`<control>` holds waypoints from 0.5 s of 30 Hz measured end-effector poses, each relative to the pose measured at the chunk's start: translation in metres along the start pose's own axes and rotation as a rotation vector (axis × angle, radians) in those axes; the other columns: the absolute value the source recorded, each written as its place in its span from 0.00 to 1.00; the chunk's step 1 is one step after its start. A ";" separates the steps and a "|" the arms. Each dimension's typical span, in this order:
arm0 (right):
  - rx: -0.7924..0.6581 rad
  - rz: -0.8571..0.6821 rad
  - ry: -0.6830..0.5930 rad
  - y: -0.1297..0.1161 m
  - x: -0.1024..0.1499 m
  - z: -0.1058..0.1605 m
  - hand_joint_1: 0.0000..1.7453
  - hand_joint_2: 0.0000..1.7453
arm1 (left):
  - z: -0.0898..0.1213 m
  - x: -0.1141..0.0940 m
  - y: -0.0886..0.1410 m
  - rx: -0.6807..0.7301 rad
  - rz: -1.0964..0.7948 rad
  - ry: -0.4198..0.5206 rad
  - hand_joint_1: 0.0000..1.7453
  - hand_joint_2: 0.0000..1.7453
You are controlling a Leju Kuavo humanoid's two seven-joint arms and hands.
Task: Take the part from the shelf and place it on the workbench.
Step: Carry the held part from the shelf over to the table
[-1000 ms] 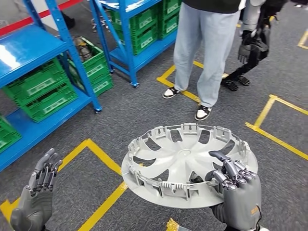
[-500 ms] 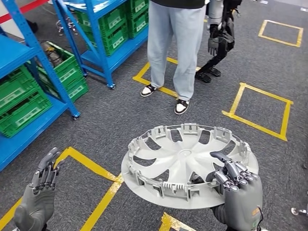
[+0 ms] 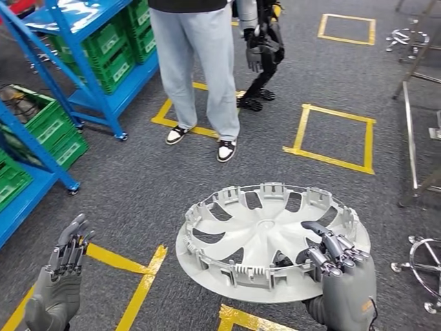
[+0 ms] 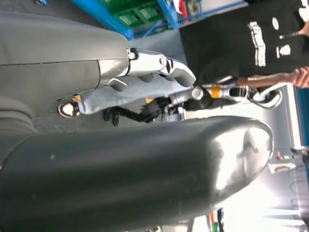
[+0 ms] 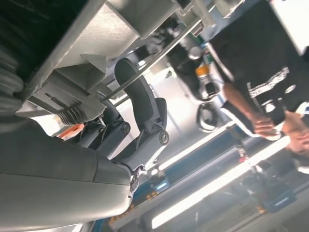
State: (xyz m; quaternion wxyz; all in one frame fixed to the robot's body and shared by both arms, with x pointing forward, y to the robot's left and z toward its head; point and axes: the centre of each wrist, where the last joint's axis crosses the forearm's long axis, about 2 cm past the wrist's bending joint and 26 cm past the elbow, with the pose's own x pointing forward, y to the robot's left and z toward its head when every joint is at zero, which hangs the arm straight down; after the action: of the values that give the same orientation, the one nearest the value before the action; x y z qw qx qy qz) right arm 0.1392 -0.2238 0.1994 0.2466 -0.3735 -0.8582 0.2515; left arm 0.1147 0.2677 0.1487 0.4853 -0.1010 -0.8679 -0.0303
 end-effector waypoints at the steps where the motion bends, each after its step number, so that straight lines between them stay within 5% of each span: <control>1: 0.001 0.001 0.000 0.000 0.000 0.000 1.00 1.00 | 0.000 0.000 0.000 0.003 -0.002 0.000 0.00 0.00; 15: 0.000 0.007 0.010 -0.006 -0.004 0.005 1.00 1.00 | 0.001 0.000 -0.004 0.007 -0.006 -0.009 0.00 0.00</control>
State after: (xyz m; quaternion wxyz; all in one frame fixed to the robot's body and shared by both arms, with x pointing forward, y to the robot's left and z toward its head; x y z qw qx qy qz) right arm 0.1354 -0.2316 0.1978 0.2500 -0.3778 -0.8556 0.2504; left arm 0.1132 0.2635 0.1484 0.4815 -0.0967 -0.8706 -0.0283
